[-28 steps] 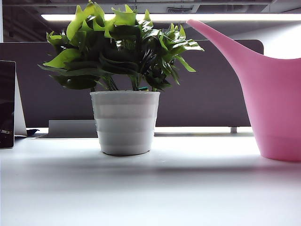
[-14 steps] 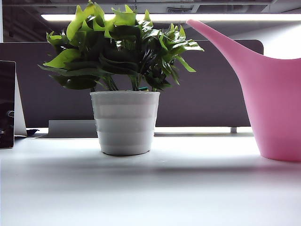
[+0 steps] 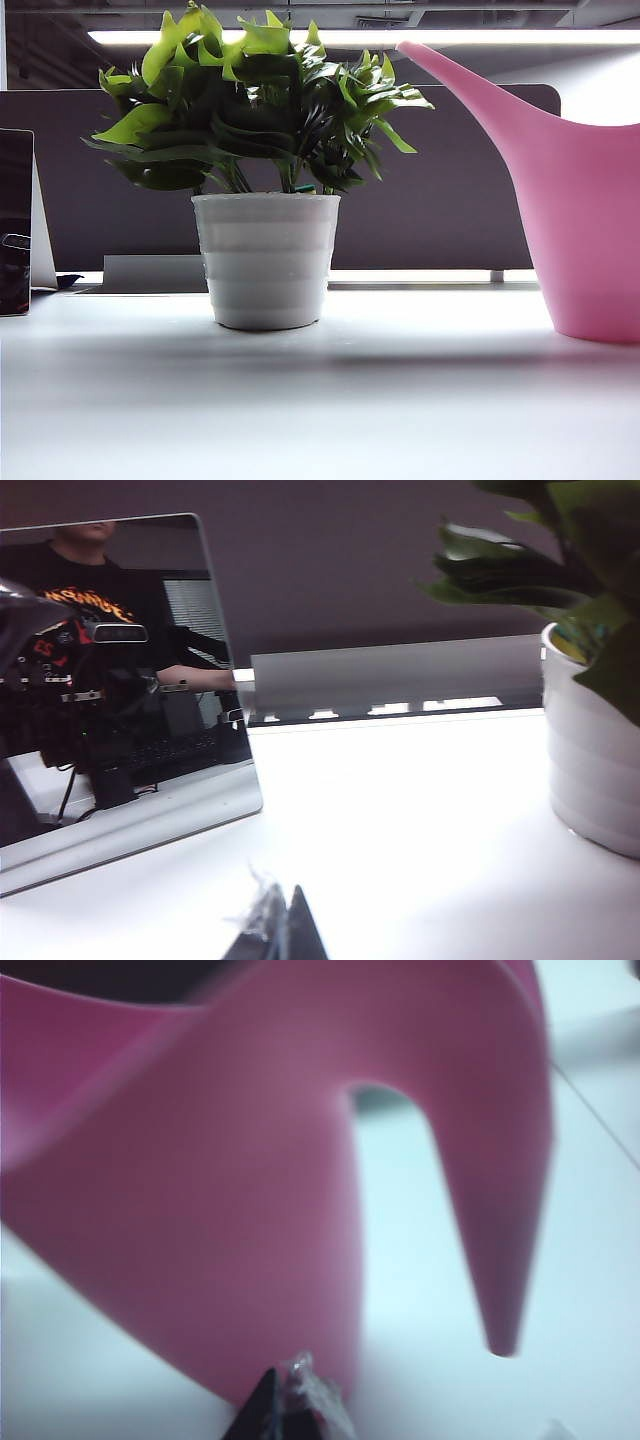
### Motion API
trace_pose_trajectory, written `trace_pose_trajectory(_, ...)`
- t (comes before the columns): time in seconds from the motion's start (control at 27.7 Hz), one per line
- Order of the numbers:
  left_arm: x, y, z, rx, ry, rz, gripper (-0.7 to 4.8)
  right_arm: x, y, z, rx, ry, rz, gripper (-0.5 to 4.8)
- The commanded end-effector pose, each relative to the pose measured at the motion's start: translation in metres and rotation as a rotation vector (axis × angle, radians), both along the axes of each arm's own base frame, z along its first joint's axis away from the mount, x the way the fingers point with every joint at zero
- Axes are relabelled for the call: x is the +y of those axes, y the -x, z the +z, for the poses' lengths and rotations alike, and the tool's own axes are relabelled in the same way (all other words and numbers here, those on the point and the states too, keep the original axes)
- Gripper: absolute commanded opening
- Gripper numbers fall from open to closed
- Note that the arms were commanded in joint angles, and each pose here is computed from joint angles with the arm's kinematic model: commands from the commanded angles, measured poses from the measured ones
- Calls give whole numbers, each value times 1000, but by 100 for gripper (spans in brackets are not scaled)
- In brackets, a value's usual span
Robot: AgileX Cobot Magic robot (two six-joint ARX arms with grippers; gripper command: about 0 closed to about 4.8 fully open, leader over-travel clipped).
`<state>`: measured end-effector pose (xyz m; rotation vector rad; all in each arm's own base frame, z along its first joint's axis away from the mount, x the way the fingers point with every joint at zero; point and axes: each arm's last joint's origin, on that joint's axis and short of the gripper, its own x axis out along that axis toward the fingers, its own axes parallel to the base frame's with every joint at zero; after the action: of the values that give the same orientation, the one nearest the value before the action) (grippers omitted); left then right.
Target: Pick up the watering can from the table, water the potted plant, and put the can back.
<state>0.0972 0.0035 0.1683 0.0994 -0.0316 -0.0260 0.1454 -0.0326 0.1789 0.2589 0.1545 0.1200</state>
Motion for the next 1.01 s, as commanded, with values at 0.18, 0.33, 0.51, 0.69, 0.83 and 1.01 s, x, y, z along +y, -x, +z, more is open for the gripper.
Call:
trace_pose_trajectory(0.18, 1, 0, 2, -13, -1, 8, -5, 6, 18, 19, -125, 8, 12, -9)
trace_pose_trajectory(0.33, 1, 0, 2, -13, -1, 8, -5, 9, 28, 27, -189, 29, 10, -9)
trace_pose_trajectory(0.51, 1, 0, 2, -13, -1, 6, -5, 12, 36, 31, -232, 43, 8, -8)
trace_pose_trajectory(0.69, 1, 0, 2, -13, -1, 7, -5, 13, 39, 34, -259, 51, 13, -8)
trace_pose_trajectory(0.83, 1, 0, 2, -13, -1, 7, -5, 14, 40, 34, -267, 52, 15, -8)
trace_pose_trajectory(1.01, 1, 0, 2, -13, -1, 7, -5, 16, 40, 34, -269, 51, 36, -8)
